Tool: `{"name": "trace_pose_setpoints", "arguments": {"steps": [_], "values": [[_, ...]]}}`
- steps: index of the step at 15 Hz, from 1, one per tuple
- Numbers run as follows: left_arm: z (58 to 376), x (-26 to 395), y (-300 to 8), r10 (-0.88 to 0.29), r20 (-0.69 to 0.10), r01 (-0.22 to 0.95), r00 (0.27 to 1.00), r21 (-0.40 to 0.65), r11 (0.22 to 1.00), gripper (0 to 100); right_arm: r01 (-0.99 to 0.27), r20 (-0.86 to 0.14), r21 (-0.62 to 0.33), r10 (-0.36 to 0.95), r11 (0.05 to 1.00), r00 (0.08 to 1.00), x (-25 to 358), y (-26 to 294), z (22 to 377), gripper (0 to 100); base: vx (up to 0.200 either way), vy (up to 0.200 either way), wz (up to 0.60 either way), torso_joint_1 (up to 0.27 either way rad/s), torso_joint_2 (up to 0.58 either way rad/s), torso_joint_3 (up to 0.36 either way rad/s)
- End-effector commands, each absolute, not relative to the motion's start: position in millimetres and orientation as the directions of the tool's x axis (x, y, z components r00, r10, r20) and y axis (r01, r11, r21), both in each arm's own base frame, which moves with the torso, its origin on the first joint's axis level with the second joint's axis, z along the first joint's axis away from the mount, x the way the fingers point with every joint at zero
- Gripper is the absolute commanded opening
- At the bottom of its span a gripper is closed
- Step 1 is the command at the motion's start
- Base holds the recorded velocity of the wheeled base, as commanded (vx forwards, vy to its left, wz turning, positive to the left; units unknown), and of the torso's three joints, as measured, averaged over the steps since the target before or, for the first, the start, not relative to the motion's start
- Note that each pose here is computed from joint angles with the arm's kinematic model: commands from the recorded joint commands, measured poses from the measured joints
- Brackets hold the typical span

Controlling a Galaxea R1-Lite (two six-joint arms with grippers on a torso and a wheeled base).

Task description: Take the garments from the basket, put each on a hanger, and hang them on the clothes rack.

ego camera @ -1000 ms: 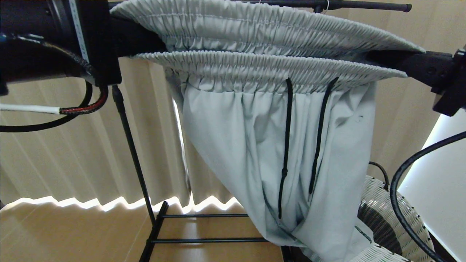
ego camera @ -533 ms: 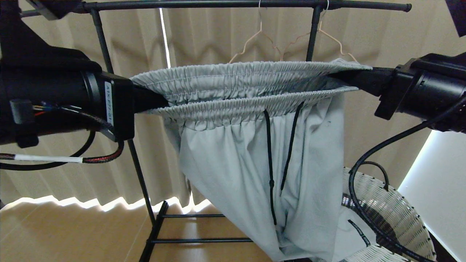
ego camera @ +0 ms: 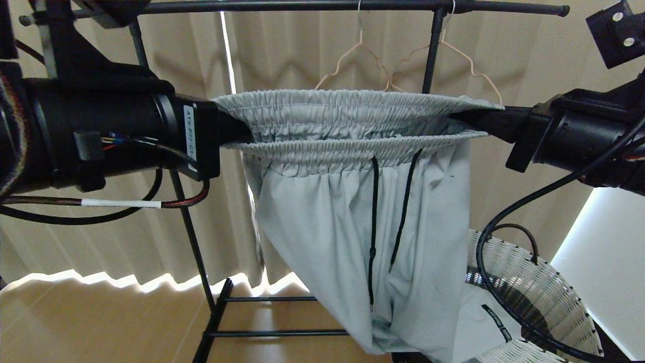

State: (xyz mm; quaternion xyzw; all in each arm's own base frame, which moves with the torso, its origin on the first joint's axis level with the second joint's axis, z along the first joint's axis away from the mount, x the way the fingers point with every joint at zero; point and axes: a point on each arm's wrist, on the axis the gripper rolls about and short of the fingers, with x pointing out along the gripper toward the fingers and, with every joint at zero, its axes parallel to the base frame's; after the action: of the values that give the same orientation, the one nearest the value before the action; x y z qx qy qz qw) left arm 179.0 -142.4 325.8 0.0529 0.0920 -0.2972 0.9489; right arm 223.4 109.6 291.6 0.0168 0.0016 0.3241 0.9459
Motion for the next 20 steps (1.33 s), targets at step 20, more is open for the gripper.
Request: {"name": "trace_pose_setpoints", "arguments": {"steps": [20], "values": [[308,212,-149,-0.503,-0.251,0.523,0.827,0.014,0.852,0,-0.602,-0.043,0.043,0.604,0.797,0.796,196,96,284,0,0.000,0.000,0.00,0.000,0.00,0.000]]}}
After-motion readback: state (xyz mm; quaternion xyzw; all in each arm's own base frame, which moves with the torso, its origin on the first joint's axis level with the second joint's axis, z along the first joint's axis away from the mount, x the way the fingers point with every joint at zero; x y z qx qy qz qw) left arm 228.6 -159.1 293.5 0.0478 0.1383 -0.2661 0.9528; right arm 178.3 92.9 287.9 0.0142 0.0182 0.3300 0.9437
